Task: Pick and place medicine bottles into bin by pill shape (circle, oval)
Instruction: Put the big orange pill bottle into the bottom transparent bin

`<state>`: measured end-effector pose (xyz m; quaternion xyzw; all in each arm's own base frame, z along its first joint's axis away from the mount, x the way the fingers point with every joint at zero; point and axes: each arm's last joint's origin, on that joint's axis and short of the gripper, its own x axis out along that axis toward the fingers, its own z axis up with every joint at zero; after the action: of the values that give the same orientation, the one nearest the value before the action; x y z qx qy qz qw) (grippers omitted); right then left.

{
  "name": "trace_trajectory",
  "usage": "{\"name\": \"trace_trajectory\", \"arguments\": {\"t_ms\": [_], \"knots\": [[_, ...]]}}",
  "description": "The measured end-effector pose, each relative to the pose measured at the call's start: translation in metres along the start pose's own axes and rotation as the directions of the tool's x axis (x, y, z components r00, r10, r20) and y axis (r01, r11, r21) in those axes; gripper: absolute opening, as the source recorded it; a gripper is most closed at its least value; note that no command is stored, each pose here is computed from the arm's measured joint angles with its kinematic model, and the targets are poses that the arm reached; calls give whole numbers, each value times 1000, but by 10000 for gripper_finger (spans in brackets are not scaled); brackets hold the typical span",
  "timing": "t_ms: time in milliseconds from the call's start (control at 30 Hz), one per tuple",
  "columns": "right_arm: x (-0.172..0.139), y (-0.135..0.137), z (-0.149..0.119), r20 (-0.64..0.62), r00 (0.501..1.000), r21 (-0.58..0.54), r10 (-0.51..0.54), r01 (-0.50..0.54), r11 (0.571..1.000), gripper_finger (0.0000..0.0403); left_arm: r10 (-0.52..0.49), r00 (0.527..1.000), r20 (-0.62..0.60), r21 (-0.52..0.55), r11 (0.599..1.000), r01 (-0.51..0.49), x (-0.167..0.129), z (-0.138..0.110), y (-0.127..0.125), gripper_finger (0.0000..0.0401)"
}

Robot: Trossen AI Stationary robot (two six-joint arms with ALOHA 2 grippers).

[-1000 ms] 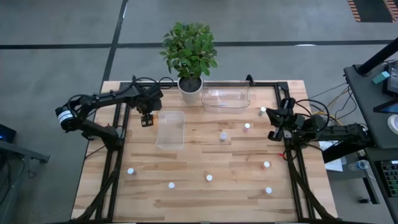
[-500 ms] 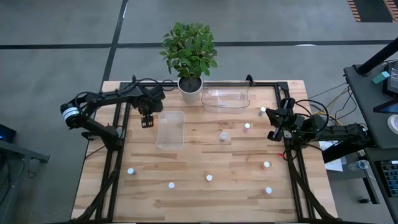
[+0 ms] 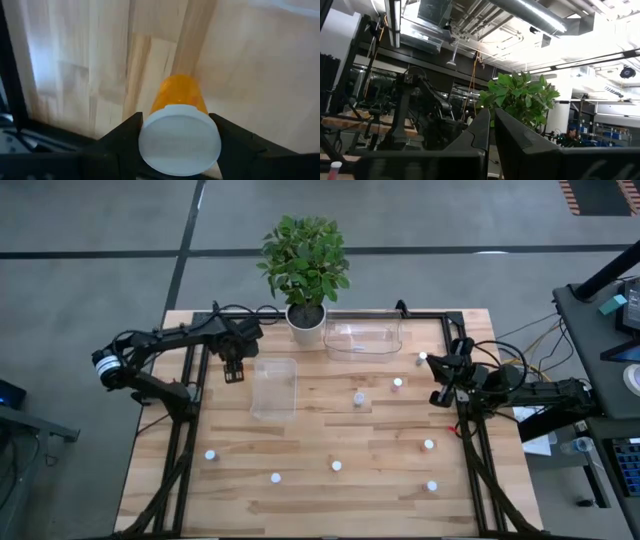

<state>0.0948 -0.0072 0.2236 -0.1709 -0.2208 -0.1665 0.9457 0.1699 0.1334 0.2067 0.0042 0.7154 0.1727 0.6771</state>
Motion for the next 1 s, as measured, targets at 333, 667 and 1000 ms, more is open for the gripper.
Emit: {"name": "trace_trajectory", "arguments": {"t_ms": [333,667,1000], "knots": [[0,0,-1,-17,1000,-13,-22,22,1000,18,60,997,53,-98,994,-55,-72,2,-12,184],[0,0,-1,-22,999,-14,-24,23,1000,18,-73,977,198,-180,978,110,-119,25,-67,184],[0,-1,-2,-34,999,-31,-42,41,999,18,-88,986,143,-183,977,114,-83,71,-89,184]]}}
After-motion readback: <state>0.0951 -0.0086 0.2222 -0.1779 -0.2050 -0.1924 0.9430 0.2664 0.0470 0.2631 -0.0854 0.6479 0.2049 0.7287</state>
